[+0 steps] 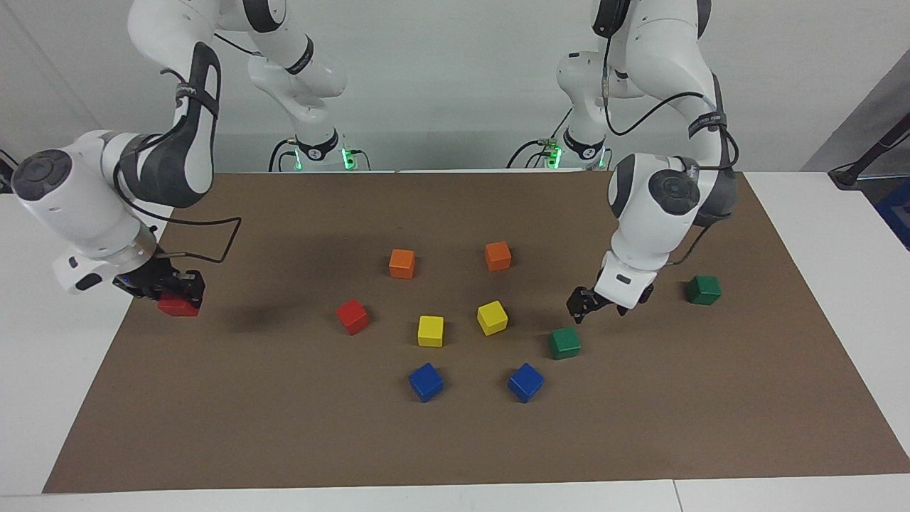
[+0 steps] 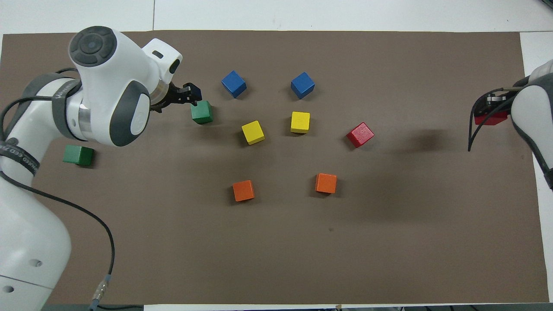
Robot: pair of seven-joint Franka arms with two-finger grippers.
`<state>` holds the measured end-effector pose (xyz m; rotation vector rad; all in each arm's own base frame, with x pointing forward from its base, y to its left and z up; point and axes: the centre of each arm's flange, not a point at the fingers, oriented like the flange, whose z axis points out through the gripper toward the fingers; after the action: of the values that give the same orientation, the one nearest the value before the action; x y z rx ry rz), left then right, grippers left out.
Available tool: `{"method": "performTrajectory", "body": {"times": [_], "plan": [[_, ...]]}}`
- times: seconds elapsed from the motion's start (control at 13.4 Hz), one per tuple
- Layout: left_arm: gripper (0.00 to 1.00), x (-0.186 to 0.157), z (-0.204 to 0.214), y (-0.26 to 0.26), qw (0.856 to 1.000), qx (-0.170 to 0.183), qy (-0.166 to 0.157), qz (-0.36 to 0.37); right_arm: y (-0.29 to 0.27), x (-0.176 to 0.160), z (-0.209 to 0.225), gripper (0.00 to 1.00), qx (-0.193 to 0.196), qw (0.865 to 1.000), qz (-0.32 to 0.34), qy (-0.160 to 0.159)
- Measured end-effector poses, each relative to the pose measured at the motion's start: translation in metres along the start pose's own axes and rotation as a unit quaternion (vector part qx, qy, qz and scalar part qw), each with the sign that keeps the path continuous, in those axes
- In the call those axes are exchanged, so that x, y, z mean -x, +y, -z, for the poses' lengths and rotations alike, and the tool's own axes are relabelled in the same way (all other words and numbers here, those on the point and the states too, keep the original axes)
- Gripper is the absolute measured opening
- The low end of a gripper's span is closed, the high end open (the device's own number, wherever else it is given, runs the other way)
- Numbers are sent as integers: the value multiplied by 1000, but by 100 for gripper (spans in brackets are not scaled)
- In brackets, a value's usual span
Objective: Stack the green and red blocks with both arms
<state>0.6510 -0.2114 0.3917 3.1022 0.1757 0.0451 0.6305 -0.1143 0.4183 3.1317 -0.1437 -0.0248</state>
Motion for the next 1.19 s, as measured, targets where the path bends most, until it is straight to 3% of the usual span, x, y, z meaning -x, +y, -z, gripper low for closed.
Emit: {"method": "performTrajectory", "body": {"times": [0.3, 0.67, 1.19], "plan": [[100, -4, -33, 18, 1000, -6, 12, 15, -34, 21, -39, 55, 4, 1000, -3, 16], [100, 0, -61, 19, 999, 3, 32, 29, -35, 39, -74, 55, 18, 999, 10, 33], [100, 8, -78, 24, 998, 13, 45, 43, -33, 47, -92, 55, 19, 999, 10, 42]]}}
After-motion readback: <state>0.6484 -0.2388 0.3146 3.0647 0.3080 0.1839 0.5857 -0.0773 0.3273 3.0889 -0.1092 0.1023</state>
